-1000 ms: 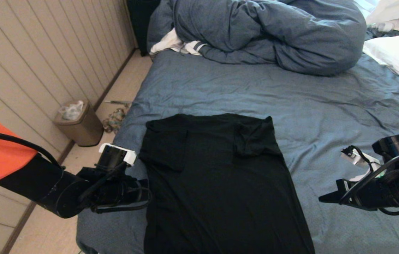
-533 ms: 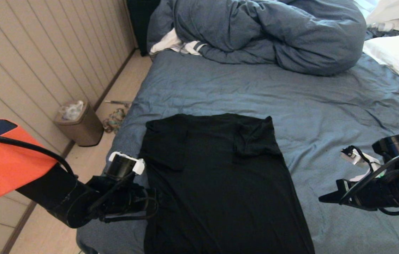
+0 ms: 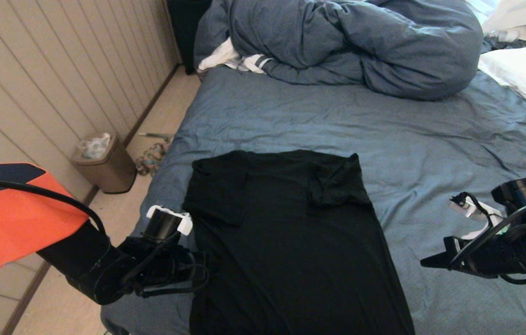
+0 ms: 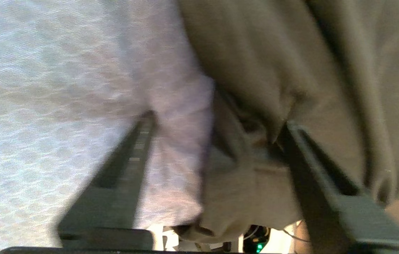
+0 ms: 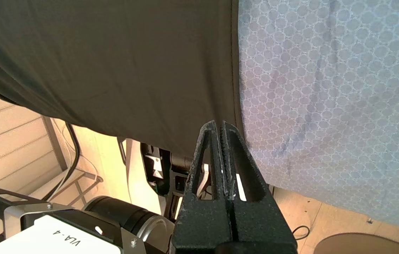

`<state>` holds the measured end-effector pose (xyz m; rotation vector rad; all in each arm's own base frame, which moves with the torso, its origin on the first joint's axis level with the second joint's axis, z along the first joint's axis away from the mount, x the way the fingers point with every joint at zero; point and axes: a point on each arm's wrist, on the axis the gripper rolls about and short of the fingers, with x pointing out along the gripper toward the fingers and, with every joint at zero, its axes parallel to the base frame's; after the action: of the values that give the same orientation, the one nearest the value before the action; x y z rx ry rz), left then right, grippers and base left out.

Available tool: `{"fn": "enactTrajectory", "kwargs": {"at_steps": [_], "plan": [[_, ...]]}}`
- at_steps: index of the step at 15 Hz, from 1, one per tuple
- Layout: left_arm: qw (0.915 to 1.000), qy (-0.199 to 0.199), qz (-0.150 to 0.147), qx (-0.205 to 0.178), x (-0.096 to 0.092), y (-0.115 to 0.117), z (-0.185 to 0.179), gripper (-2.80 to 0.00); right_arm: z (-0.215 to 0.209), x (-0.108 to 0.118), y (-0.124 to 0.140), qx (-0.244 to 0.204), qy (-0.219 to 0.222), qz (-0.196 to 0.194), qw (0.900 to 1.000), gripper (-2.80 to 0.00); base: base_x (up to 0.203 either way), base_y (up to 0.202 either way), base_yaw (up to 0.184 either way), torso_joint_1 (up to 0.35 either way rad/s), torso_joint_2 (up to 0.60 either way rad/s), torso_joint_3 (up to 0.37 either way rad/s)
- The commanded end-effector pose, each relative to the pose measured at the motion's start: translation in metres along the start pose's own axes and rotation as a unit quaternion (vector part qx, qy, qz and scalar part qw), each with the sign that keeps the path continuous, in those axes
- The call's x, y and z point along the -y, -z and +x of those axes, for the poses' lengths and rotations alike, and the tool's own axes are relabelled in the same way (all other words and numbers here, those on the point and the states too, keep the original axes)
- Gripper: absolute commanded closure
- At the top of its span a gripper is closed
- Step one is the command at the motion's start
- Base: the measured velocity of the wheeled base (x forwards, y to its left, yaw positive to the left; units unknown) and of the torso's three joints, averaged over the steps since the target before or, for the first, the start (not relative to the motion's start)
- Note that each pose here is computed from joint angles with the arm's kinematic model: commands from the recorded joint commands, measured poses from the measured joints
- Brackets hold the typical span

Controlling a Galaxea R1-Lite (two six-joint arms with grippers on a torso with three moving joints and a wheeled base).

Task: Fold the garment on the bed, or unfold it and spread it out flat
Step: Fold the black T-shirt

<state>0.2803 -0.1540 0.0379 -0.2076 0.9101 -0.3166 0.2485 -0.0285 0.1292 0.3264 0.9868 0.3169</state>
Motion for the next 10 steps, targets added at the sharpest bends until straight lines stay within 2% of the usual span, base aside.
{"fn": "enactTrajectory", "kwargs": {"at_steps": [1,5,10], "plan": [[1.0,0.003,-0.002,0.001,0.001,0.0,-0.001,0.0,0.001,0.0,0.0,-0.001,-0.001,0.001,1.0,0.0,0.0,0.0,0.0,0.0,0.0,0.0],[0.9995,0.031,-0.006,-0.002,0.003,-0.003,-0.005,0.0,0.004,0.003,-0.002,-0.004,-0.001,0.003,1.0,0.0,0.0,0.0,0.0,0.0,0.0,0.0],[0.9992,0.038,-0.006,0.01,0.005,-0.007,-0.014,0.0,0.004,0.006,-0.003,-0.002,0.005,0.006,1.0,0.0,0.0,0.0,0.0,0.0,0.0,0.0]]}}
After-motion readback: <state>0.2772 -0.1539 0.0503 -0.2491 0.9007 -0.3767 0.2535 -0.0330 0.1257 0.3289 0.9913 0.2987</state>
